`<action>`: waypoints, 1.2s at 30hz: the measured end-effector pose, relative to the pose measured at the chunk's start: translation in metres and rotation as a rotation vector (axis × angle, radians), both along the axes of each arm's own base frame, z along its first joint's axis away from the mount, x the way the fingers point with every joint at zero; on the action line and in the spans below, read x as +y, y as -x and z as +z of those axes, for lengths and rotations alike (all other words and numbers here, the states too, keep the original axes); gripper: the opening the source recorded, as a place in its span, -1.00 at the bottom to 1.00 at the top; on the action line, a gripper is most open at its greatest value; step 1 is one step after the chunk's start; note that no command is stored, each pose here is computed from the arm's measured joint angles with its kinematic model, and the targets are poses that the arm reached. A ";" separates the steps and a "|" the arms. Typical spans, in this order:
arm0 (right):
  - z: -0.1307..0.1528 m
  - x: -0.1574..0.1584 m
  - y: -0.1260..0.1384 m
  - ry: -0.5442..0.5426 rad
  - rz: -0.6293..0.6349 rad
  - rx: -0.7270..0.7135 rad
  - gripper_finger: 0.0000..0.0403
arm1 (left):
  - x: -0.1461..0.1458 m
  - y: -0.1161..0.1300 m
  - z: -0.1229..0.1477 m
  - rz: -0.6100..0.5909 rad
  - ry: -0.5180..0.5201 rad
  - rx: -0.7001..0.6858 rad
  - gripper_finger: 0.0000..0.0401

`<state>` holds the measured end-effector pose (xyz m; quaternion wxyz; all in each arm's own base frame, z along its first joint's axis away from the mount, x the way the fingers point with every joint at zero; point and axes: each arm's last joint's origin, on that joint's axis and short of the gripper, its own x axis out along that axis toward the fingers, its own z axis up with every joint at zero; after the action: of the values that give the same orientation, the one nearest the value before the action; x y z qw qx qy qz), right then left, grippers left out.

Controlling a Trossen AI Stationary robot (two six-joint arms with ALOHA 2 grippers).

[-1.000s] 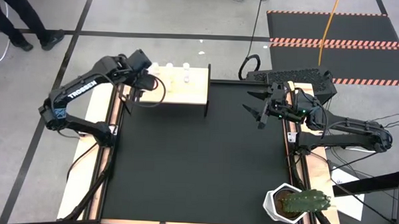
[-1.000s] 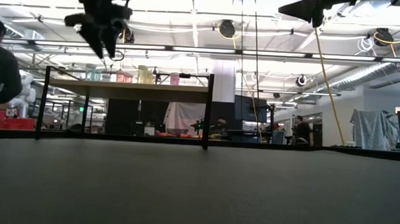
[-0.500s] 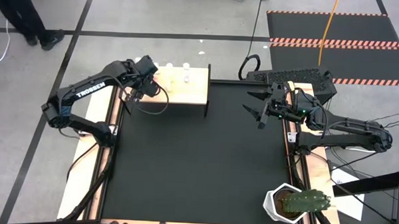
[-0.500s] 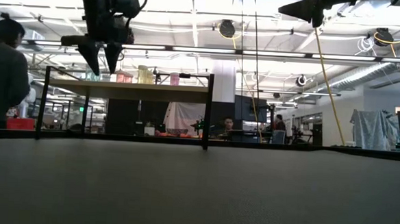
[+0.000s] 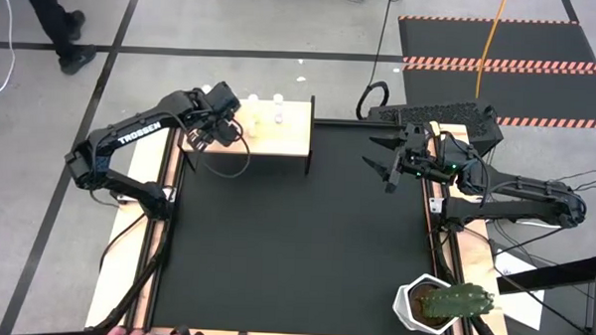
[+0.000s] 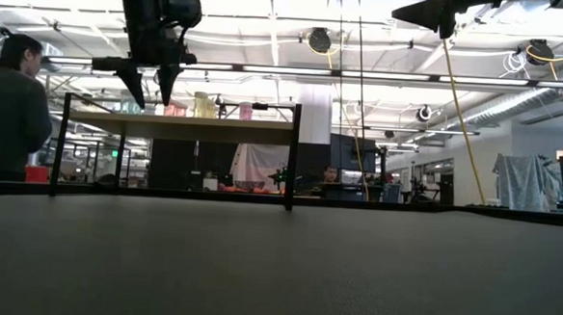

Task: Pick and place medicine bottles onto shelf by color
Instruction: Adjust the pill bottles on the shelf

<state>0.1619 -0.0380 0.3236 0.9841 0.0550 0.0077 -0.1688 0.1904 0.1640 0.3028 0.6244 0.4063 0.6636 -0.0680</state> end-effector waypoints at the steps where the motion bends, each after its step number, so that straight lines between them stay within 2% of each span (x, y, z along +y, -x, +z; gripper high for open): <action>1: 0.000 0.000 0.000 0.000 0.000 0.000 0.41 | 0.001 -0.001 0.000 -0.012 -0.003 0.000 0.16; 8: -0.001 0.000 0.000 -0.002 0.001 0.011 0.41 | 0.008 -0.007 -0.012 -0.043 0.034 0.044 0.16; 16: -0.002 0.000 0.000 -0.008 0.001 0.016 0.41 | 0.011 -0.008 -0.015 -0.041 -0.004 0.106 0.16; 36: -0.002 0.000 0.000 -0.005 0.001 0.016 0.41 | 0.020 0.001 -0.014 -0.050 -0.009 0.137 0.16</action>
<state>0.1620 -0.0379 0.3219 0.9839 0.0560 0.0158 -0.1689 0.1899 0.1839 0.2883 0.5739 0.4200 0.6946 -0.1083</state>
